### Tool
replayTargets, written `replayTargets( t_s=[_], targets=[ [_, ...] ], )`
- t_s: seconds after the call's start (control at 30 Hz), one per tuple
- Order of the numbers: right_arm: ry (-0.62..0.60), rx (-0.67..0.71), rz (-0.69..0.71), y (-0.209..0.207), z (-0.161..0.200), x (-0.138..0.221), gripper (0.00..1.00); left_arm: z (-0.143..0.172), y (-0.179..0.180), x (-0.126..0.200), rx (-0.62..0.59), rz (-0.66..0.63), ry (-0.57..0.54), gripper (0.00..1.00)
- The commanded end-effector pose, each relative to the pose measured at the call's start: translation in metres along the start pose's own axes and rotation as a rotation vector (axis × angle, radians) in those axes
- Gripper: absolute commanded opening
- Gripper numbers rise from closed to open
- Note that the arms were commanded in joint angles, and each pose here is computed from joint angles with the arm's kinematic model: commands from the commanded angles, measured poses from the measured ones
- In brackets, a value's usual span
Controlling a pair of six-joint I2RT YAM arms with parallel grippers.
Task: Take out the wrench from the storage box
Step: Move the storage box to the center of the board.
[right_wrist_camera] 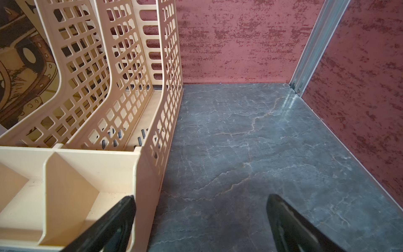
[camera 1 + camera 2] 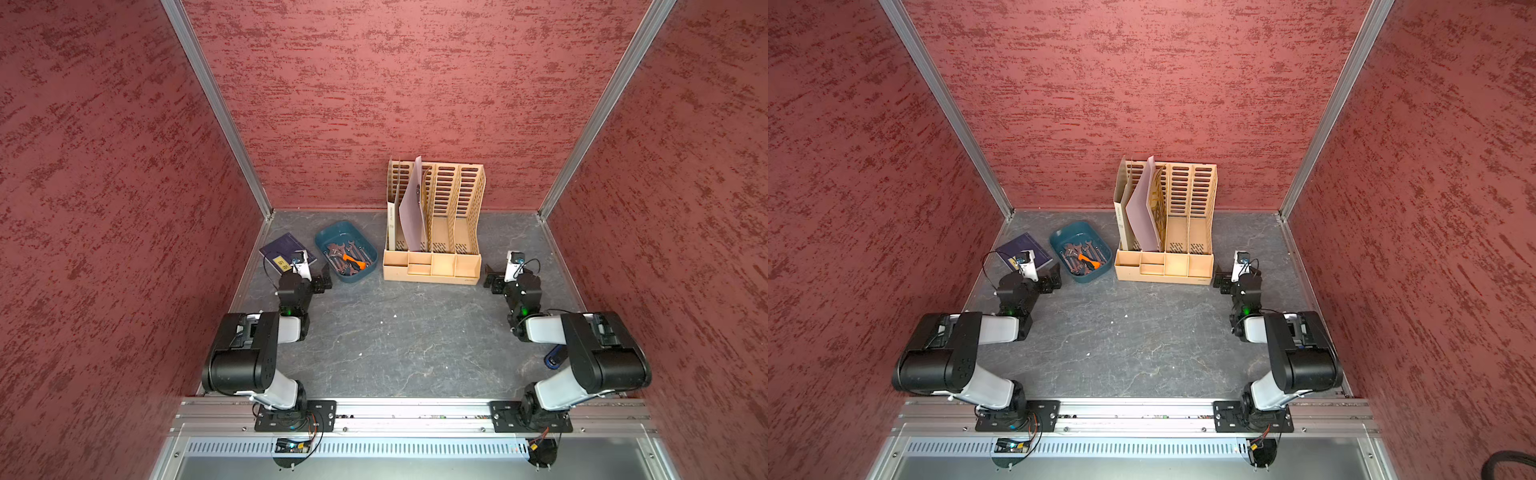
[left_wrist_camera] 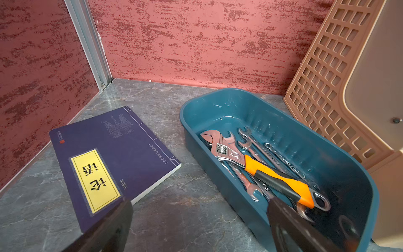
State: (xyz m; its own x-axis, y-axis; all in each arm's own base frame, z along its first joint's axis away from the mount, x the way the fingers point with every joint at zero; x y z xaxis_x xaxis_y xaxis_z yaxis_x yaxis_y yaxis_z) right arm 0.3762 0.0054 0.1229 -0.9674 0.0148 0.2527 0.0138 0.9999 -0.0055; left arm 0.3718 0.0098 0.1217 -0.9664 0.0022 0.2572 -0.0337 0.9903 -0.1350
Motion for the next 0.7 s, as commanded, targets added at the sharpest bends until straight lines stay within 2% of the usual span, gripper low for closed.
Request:
replayTargets(
  t_s=[0.0, 0.47, 0.67],
  targets=[
    [-0.012, 0.005, -0.007, 0.0, -0.001, 0.001, 0.98, 0.001, -0.001, 0.0, -0.01, 0.001, 0.003, 1.0],
    [-0.013, 0.005, -0.007, 0.0, -0.001, 0.001, 0.99, -0.001, 0.0, 0.001, -0.009, -0.006, -0.006, 1.0],
    [-0.037, -0.012, 0.038, -0.007, -0.018, 0.012, 0.98, -0.017, -0.002, 0.027, -0.014, -0.035, -0.106, 1.0]
  ],
)
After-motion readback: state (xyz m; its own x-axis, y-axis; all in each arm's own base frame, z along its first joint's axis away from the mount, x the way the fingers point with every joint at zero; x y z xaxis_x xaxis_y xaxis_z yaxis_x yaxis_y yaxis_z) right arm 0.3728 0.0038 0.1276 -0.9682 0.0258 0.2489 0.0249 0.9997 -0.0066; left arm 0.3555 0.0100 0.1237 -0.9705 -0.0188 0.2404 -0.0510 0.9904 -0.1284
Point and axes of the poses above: each gripper's point midway between its finger pads, its own x axis back along the fingers, its own y axis along the line the jaws close on, z = x × y, the point moved 3 cm from there along x, back along the fingers, and after that the axes turned 2 degrees about x, right-handed, at the moved point
